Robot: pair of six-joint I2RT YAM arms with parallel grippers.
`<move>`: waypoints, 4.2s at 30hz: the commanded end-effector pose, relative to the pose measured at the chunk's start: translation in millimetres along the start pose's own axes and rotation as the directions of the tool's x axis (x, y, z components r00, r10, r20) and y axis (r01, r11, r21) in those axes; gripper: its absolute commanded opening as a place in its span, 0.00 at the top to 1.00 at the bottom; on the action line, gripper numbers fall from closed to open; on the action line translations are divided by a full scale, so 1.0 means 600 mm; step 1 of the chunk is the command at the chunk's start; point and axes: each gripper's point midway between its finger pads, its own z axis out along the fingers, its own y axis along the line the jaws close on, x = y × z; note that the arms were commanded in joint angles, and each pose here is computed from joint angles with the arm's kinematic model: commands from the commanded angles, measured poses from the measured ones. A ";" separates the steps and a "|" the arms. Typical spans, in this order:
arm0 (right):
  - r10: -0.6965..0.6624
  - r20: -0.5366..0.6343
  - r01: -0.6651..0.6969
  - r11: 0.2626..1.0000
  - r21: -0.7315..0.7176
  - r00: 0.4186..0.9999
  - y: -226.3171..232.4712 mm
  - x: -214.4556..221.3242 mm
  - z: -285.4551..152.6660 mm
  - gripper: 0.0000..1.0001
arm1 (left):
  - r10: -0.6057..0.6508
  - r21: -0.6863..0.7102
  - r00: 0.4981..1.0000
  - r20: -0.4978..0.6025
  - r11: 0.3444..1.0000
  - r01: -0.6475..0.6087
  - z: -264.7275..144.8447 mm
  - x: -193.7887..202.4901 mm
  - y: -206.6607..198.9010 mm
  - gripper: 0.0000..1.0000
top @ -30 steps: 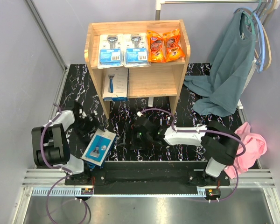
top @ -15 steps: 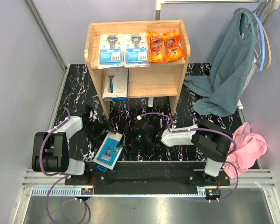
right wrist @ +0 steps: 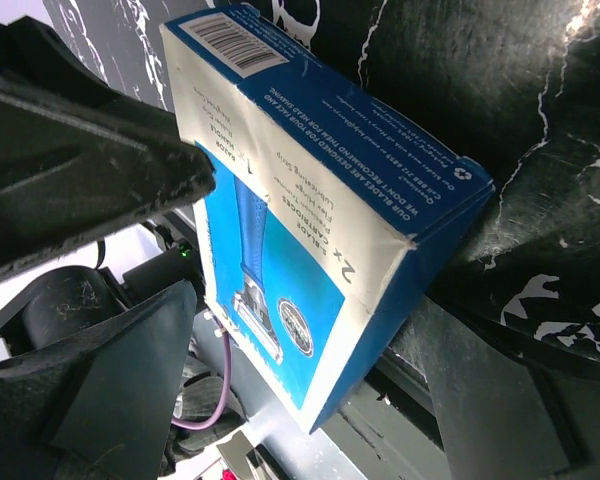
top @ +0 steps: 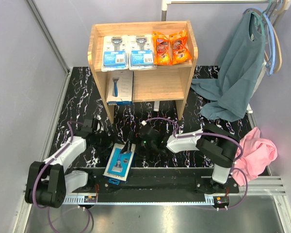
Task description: Place and organize the shaving razors onto the shelf
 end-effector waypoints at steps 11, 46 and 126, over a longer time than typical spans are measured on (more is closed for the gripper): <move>-0.102 0.095 0.115 0.982 -0.150 0.990 0.065 -0.024 -0.019 0.02 | 0.007 0.089 0.997 -0.073 0.996 -0.001 -0.012 0.068 -0.006 0.01; 0.006 -0.075 -0.005 1.000 0.018 0.997 -0.019 0.098 -0.038 0.01 | 0.064 -0.085 0.998 0.017 0.994 -0.063 -0.052 0.119 0.062 0.01; -0.090 0.313 0.228 0.869 -0.439 0.945 0.093 0.052 -0.345 0.02 | 0.051 0.875 0.951 0.304 0.380 -0.300 -0.273 0.092 -0.303 0.98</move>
